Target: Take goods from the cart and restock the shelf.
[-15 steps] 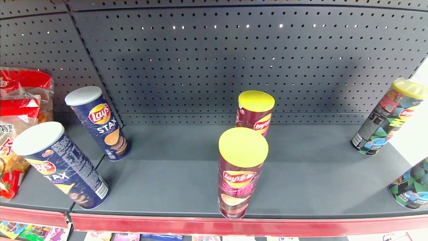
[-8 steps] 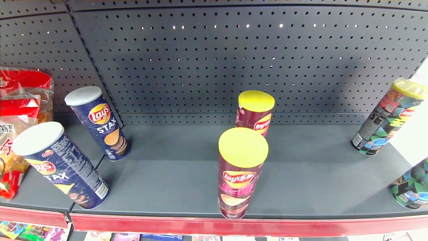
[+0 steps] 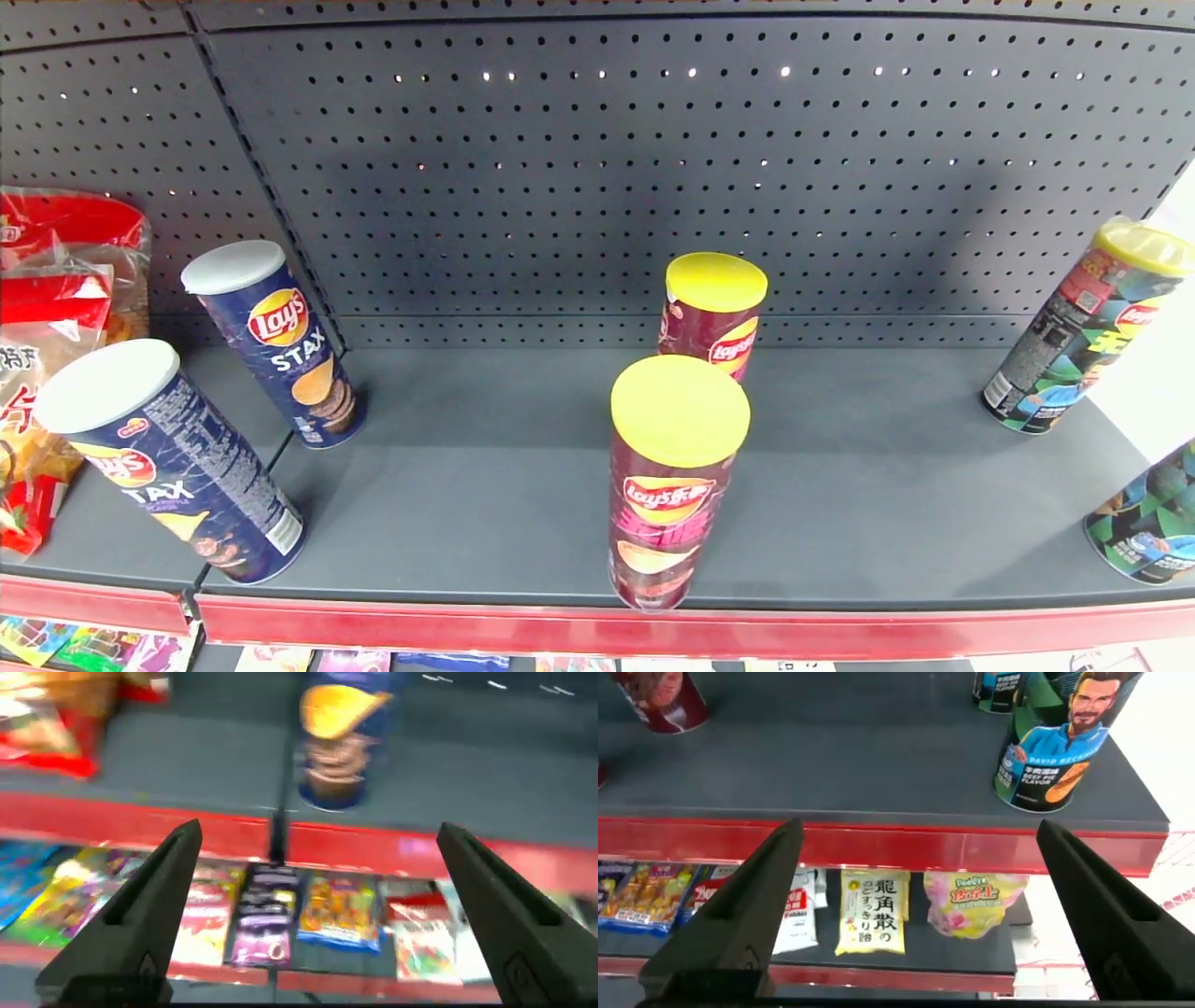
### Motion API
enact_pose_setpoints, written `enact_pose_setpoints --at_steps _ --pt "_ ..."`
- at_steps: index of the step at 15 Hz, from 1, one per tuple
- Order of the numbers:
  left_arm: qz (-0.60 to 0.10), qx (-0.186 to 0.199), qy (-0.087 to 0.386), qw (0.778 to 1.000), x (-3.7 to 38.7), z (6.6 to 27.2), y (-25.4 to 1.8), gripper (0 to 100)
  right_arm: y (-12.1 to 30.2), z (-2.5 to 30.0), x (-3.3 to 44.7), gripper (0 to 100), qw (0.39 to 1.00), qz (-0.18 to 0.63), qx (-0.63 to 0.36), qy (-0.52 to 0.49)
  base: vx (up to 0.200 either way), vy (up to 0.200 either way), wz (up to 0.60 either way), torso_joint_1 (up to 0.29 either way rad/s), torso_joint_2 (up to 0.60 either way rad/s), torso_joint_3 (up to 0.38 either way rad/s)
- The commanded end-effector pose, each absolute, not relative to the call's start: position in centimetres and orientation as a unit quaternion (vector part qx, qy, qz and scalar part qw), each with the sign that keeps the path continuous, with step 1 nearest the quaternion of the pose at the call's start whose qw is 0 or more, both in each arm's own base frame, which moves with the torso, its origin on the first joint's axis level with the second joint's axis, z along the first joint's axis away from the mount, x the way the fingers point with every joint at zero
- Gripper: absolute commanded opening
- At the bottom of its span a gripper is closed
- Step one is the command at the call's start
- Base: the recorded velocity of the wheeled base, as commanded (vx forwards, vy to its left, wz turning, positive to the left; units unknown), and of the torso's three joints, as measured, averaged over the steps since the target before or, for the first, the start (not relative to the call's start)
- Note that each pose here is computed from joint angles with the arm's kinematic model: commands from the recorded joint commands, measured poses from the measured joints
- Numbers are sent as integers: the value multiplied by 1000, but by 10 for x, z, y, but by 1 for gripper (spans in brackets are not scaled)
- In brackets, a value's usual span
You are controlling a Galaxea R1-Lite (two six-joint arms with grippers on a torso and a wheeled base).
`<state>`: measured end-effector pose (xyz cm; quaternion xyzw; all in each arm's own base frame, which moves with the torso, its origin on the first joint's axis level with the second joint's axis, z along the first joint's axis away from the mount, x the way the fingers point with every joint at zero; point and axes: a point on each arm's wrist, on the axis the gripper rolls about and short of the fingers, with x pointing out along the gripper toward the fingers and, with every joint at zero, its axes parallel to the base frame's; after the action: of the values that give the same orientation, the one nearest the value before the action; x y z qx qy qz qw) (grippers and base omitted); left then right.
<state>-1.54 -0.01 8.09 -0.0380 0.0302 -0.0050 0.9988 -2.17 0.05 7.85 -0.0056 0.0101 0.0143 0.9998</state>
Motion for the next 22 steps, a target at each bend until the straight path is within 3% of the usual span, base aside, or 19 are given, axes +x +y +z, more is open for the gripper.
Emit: enact_pose_setpoints --at_steps 1,7,12,22 --pt "-21 -18 43 999 -16 77 2 100 1 75 -23 100 1000 16 2 2 0 0 0 0 0 0" --pt "-20 0 44 999 -16 77 2 100 0 75 -23 100 1000 15 2 3 0 0 0 0 0 0" --pt "-20 0 44 999 -16 77 2 100 0 75 -23 100 1000 15 2 2 -200 0 0 8 0 3" --pt "-20 0 44 999 -16 77 2 100 0 75 -23 100 1000 15 2 3 0 0 -60 2 0 0"
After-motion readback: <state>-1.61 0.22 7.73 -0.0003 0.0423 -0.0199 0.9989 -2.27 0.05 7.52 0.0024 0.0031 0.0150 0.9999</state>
